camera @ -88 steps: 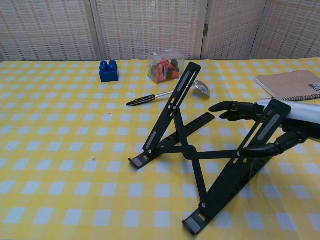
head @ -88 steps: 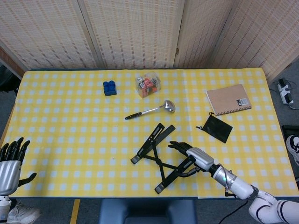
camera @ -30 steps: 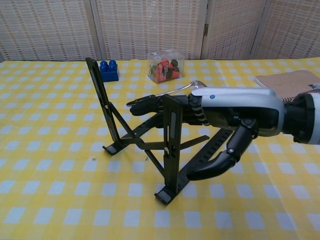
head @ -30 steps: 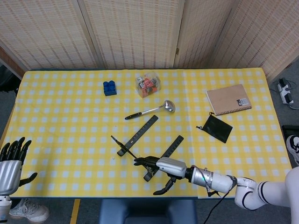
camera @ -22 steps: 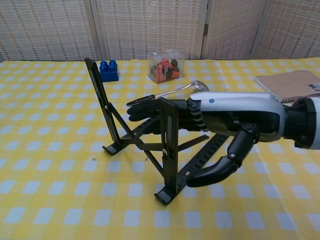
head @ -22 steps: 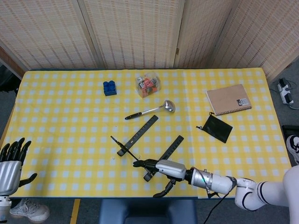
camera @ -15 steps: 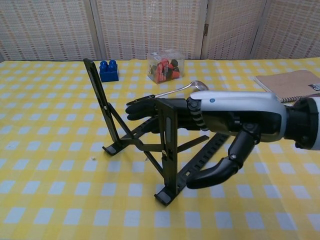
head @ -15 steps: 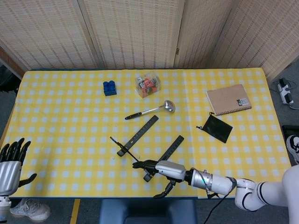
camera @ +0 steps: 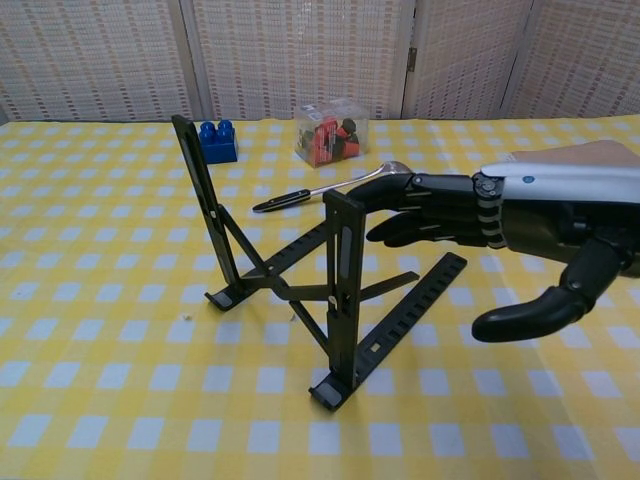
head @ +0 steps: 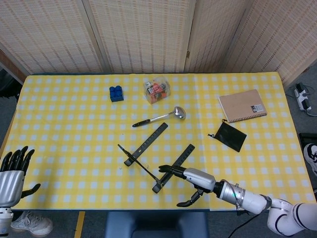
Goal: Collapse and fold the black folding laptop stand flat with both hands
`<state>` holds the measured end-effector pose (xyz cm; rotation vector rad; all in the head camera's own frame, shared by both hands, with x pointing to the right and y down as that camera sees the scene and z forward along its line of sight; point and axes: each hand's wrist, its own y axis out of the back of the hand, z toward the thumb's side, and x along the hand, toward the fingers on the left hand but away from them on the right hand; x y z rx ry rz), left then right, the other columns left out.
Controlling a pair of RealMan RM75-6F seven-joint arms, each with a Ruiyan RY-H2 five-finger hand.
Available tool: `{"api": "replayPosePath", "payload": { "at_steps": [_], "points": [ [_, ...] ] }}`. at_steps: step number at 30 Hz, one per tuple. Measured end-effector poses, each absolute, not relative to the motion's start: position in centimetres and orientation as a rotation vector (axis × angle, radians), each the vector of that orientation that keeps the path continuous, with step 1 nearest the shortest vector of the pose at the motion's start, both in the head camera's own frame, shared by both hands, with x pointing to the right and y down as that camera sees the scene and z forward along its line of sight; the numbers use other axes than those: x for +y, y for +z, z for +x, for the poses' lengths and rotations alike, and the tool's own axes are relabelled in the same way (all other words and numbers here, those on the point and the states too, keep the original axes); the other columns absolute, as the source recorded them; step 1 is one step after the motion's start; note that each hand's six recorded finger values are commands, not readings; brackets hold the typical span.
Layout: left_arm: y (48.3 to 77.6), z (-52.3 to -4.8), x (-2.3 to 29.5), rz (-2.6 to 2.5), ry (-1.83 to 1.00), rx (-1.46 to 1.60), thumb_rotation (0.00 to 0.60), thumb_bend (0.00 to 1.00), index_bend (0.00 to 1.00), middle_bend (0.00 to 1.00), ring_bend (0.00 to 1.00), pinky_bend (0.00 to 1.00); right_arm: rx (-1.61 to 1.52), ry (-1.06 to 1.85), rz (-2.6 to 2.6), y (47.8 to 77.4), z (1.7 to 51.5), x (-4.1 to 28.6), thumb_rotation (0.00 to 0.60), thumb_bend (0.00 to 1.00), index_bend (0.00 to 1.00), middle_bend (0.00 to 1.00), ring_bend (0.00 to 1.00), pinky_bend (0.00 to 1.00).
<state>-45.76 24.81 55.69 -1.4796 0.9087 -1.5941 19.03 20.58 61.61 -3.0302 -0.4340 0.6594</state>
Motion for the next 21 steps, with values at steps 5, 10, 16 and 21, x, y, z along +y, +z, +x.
{"api": "replayPosePath", "payload": {
  "at_steps": [5, 10, 16, 21],
  "points": [
    [55.7, -45.5, 24.8, -1.485, -1.587, 0.903, 0.600, 0.16, 0.06, 0.06, 0.01, 0.00, -0.509, 0.688, -3.088, 62.5, 20.0, 20.7, 0.462, 0.25, 0.00, 0.00, 0.06, 0.00],
    [55.8, -45.5, 24.9, -1.488, -1.590, 0.902, 0.600, 0.16, 0.06, 0.06, 0.01, 0.00, -0.590, 0.667, -3.188, 63.7, 19.8, 20.9, 0.460, 0.25, 0.00, 0.00, 0.05, 0.00],
    [55.8, -45.7, 25.2, -1.489, -1.597, 0.902, 0.600, 0.16, 0.06, 0.06, 0.01, 0.00, -0.679, 0.624, -3.344, 65.1, 18.9, 21.9, 0.457, 0.25, 0.00, 0.00, 0.04, 0.00],
    [55.8, -45.9, 25.4, -1.489, -1.606, 0.904, 0.600, 0.16, 0.06, 0.06, 0.01, 0.00, -0.735, 0.608, -3.462, 66.1, 18.4, 23.2, 0.457, 0.25, 0.00, 0.00, 0.03, 0.00]
  ]
}}
